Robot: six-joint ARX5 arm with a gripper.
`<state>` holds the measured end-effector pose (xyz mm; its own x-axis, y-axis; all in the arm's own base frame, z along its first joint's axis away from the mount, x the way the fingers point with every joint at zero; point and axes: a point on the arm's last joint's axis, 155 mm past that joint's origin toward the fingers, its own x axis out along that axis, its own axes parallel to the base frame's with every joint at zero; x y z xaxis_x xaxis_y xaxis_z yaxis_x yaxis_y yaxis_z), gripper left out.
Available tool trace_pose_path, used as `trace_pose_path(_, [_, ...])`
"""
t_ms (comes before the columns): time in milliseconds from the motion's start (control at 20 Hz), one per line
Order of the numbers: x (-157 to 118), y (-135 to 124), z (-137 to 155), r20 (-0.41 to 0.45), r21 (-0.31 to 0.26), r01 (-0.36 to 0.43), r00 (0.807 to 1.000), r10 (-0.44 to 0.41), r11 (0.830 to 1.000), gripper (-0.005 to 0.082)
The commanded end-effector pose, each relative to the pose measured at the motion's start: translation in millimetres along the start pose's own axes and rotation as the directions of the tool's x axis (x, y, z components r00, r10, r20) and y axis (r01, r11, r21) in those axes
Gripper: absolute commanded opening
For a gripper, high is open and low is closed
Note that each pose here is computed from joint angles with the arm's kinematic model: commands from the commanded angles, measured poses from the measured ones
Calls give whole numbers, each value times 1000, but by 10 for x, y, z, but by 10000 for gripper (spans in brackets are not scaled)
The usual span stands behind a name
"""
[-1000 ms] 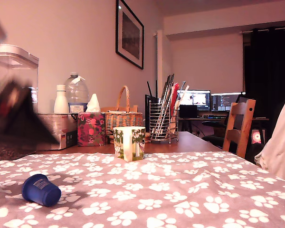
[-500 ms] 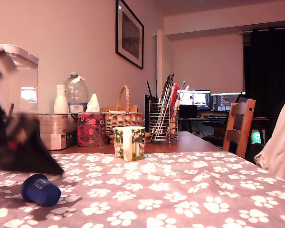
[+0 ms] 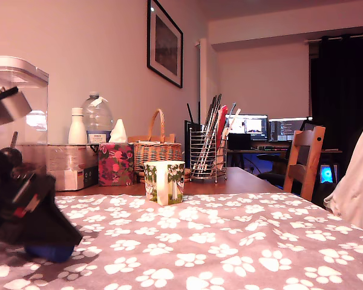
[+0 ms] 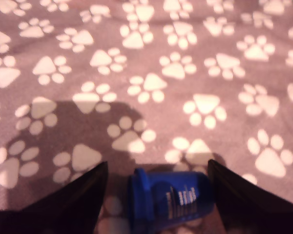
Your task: Pick up the coffee capsules on the table and drop them inside the coffee cup
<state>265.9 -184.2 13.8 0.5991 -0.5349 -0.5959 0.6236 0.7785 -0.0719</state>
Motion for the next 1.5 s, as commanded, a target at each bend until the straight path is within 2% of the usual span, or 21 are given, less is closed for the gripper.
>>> trace_pose_path(0, [9, -10, -100, -31, 22, 3, 1000, -2, 1000, 588])
trace_pose_path(200, [14, -43, -164, -72, 55, 25, 997, -21, 998, 588])
trace_pose_path(500, [14, -41, -162, -71, 54, 24, 997, -20, 998, 581])
trace_pose_path(600, [15, -41, -152, -67, 53, 23, 998, -20, 998, 503])
trace_pose_path(750, [16, -40, -135, -62, 49, 23, 998, -20, 999, 316])
trace_pose_path(850, [16, -40, -136, -62, 49, 23, 998, -20, 999, 240])
trace_pose_path(1050, [21, -34, -47, -34, 54, 20, 999, -18, 998, 229])
trace_pose_path(1450, [63, -5, 455, 70, 75, 9, 997, -14, 997, 229])
